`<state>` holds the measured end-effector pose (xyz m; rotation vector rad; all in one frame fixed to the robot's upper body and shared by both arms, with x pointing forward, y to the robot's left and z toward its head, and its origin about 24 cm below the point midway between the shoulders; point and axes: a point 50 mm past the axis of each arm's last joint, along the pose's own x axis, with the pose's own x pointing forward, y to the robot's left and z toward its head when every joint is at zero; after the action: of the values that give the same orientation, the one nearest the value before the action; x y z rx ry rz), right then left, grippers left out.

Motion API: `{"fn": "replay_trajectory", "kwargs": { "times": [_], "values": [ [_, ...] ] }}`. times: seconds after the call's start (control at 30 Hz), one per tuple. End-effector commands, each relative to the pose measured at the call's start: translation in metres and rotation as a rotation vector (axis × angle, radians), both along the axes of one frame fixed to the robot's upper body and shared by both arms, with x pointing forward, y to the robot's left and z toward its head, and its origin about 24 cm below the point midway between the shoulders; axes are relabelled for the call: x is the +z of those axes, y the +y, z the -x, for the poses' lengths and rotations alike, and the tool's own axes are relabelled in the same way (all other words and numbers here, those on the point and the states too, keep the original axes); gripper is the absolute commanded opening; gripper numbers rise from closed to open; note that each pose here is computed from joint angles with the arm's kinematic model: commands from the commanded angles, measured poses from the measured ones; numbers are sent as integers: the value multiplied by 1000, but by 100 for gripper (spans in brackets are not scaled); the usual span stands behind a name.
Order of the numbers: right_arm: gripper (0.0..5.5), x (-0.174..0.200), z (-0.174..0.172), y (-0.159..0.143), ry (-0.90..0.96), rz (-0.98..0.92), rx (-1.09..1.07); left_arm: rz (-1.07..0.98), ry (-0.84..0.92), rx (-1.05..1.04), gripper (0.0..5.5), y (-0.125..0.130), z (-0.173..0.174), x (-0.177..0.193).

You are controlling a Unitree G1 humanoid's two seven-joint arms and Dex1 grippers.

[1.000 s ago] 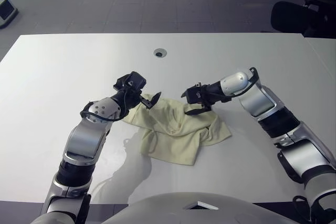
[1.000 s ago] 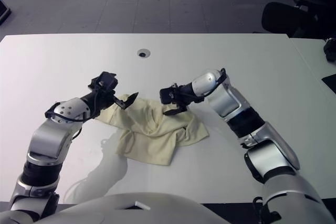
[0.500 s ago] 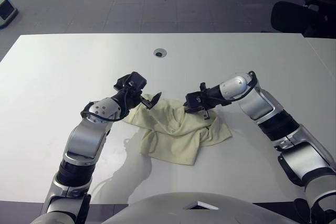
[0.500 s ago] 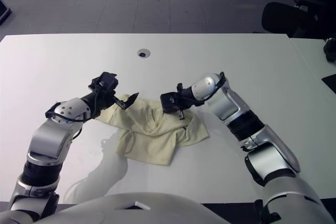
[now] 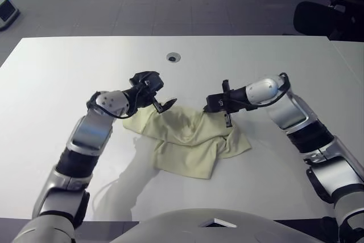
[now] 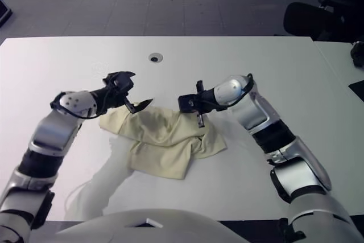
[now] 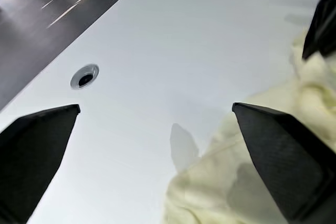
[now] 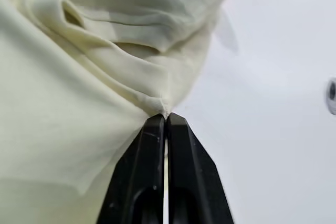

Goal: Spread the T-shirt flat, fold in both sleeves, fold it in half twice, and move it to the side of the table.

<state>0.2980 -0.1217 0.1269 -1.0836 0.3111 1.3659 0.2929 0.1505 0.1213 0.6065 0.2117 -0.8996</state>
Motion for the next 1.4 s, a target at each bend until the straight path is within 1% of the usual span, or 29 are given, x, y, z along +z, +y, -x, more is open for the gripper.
{"fn": "replay_trajectory", "kwargs": {
  "times": [0.03,0.2,0.27,0.4,0.53,0.57,0.63,0.7,1.07,1.33,1.4],
  "values": [
    [3,17,4,-11,-59,-8,-40,-134,47,-288,540,-5,-8,4],
    [3,20,15,-16,-74,-1,-54,-213,159,-510,540,-10,-18,9],
    [3,18,19,-14,-69,-8,-53,-223,165,-532,540,-17,-27,8],
    [0,15,25,-12,-64,-20,-63,-219,193,-584,477,-31,-36,1],
    [0,16,27,-11,-63,-30,-71,-277,231,-644,413,-35,-37,-7],
    [0,17,26,-11,-65,-31,-71,-290,238,-651,391,-34,-37,-9],
    [0,17,26,-11,-66,-31,-71,-304,250,-656,368,-32,-38,-13],
    [0,17,25,-11,-67,-31,-71,-305,255,-655,322,-32,-39,-15],
    [0,18,25,-10,-78,-35,-72,-361,314,-688,149,-29,-37,-31],
    [0,18,25,-10,-81,-36,-76,-370,327,-693,10,-24,-36,-32],
    [0,19,24,-10,-84,-36,-76,-358,322,-683,2,-24,-36,-31]
  ]
}}
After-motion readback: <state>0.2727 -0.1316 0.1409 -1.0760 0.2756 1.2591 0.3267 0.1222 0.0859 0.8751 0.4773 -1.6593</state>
